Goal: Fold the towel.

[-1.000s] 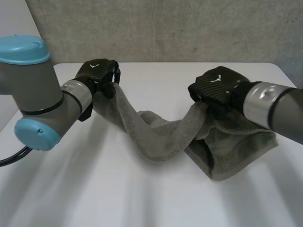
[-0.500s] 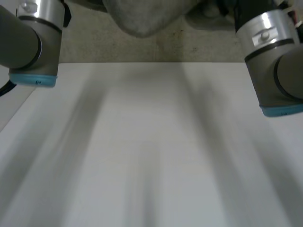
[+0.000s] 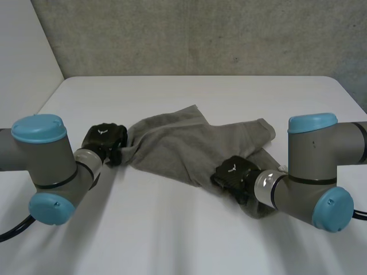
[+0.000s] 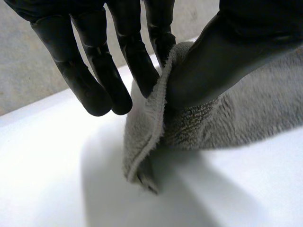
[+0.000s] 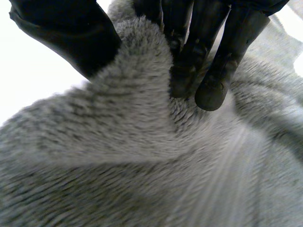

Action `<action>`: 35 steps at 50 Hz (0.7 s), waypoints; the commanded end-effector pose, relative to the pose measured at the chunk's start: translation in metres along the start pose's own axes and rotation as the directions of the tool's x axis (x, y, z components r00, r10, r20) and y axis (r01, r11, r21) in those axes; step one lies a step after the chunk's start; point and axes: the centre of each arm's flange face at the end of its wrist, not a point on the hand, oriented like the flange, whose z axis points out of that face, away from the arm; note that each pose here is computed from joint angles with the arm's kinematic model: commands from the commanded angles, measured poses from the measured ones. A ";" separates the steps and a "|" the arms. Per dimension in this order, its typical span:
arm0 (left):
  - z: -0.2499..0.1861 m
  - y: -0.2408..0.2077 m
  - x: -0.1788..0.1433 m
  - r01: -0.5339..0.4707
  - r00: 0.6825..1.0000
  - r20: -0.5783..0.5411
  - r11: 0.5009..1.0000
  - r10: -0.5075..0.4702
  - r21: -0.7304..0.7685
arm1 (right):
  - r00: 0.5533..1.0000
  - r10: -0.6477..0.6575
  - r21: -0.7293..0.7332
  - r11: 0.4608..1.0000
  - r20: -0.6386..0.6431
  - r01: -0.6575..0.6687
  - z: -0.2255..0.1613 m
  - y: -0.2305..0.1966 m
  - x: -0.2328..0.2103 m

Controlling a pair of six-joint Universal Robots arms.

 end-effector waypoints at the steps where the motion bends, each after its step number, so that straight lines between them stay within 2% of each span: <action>1: -0.012 -0.008 -0.008 -0.015 1.000 0.021 1.000 0.015 0.003 | 0.997 0.077 0.022 0.997 -0.012 -0.077 -0.024 -0.009 -0.004; 17: -0.031 -0.043 -0.015 -0.018 0.999 0.048 0.994 0.012 0.105 | 0.995 0.072 0.091 0.994 -0.071 -0.066 -0.080 -0.040 -0.006; 25: -0.039 -0.049 -0.022 -0.018 0.998 0.069 0.993 0.010 0.113 | 0.991 0.117 -0.051 0.992 0.064 -0.114 -0.112 -0.037 -0.028; 27: -0.041 -0.048 -0.024 -0.018 0.997 0.073 0.994 0.010 0.111 | 0.987 0.084 -0.106 0.992 0.140 -0.069 -0.122 -0.033 -0.041; 30: -0.041 -0.047 -0.024 -0.018 0.997 0.073 0.994 0.010 0.108 | 0.985 0.058 -0.111 0.993 0.165 -0.040 -0.126 -0.034 -0.043; 33: -0.042 -0.047 -0.024 -0.017 0.997 0.074 0.994 0.009 0.106 | 0.988 0.034 -0.046 0.999 0.152 -0.027 -0.132 -0.044 -0.039; 35: -0.041 -0.047 -0.025 -0.016 0.997 0.077 0.994 0.008 0.106 | 0.995 0.072 0.037 0.996 0.075 -0.075 -0.132 -0.055 -0.017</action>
